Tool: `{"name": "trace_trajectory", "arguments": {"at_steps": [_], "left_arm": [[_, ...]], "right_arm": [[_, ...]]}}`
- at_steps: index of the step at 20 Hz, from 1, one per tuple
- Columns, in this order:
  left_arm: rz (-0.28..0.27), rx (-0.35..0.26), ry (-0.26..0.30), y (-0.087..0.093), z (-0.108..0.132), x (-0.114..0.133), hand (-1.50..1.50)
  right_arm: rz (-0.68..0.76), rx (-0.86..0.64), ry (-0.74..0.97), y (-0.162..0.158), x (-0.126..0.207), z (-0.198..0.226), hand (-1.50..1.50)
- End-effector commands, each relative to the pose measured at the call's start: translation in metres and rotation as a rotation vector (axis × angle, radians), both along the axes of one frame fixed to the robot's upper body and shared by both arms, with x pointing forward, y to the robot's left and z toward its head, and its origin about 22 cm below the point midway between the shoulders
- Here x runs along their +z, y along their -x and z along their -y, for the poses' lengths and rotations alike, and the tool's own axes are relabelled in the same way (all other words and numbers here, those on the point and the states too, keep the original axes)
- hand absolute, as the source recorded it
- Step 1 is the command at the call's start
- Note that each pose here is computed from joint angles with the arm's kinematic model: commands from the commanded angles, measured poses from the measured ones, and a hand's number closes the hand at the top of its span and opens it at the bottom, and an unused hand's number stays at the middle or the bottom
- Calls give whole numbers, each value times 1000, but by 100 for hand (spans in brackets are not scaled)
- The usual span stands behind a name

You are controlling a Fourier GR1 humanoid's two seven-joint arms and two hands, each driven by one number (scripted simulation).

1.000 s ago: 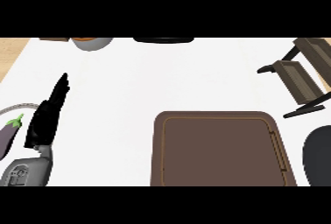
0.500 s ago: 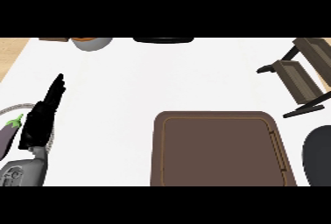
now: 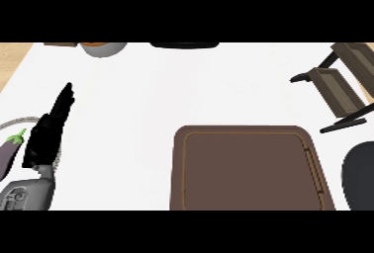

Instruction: Pick the cupcake from the tray and place it in the tiered basket

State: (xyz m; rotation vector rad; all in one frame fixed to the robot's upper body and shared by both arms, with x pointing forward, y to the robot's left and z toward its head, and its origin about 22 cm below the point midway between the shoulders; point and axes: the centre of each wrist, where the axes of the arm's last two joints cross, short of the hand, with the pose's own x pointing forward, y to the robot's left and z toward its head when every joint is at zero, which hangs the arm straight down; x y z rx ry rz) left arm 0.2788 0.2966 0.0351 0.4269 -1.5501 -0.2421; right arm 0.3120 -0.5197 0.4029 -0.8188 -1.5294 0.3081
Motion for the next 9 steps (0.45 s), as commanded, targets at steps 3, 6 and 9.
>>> {"name": "trace_trajectory", "arguments": {"at_steps": [3,6,9], "left_arm": [[5,10,-10,-5,9,-7,0],[8,12,1,-10,6,4,0],[23,9,-9,-4,-1,5,0]], "right_arm": [[-31,-2,-82,70,5,58,-150],[15,1,-105,89,-23,81,-150],[28,18,-150,109,-30,94,-150]]}}
